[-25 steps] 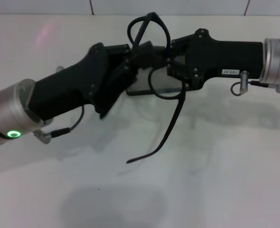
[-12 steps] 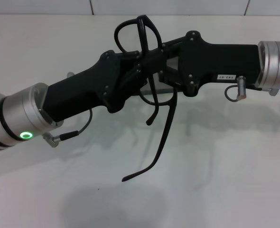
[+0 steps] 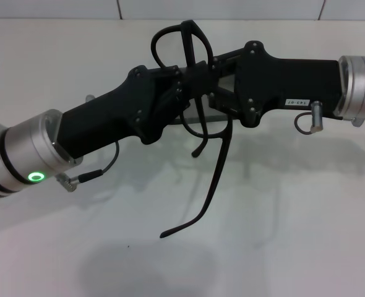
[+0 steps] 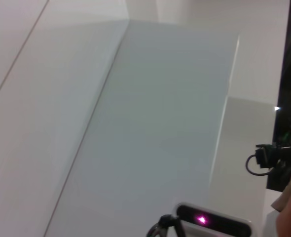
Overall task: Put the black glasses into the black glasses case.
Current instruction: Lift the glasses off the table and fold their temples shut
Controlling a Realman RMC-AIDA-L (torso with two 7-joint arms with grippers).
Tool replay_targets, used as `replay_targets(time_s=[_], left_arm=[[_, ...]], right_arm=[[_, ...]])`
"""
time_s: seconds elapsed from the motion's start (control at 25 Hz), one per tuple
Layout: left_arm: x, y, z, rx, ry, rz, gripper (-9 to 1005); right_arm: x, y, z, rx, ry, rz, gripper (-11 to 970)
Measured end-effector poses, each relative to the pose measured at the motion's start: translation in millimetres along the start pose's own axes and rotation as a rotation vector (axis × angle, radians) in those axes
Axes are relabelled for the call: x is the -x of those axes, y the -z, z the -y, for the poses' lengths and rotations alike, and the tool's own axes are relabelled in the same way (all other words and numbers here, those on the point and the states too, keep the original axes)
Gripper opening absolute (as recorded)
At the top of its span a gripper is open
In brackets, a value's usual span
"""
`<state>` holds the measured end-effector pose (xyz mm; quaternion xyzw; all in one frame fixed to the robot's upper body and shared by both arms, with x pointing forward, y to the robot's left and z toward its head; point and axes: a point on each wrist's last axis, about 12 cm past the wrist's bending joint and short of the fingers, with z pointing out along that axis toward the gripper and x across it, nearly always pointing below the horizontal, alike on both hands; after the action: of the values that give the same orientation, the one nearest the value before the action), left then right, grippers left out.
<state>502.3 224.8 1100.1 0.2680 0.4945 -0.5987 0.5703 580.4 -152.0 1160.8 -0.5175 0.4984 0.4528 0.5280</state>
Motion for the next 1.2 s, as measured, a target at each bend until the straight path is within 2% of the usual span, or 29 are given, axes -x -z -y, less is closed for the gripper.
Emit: replay_targets(time_s=[0.32,0.64,0.96,1.2], left_arm=[[0,-2,-5.5,0.030,-0.005,-0.013,36],[2,-3,-3.9,0.009,-0.014,-0.002,36],[20,15,0.7,0.033,-0.049,0.136,36],[17,16,1.5,0.023,-0.044,0.092,36]], right_arm=[[2,1,-0.1,0.000,0.023,0.017,114],[0,4,2.5,-0.036,0.029,0.035,113],[10,33,-0.7,-0.120,0.044,0.213,113],[35,64,-7.2,-0.144,0.094,0.482,113]])
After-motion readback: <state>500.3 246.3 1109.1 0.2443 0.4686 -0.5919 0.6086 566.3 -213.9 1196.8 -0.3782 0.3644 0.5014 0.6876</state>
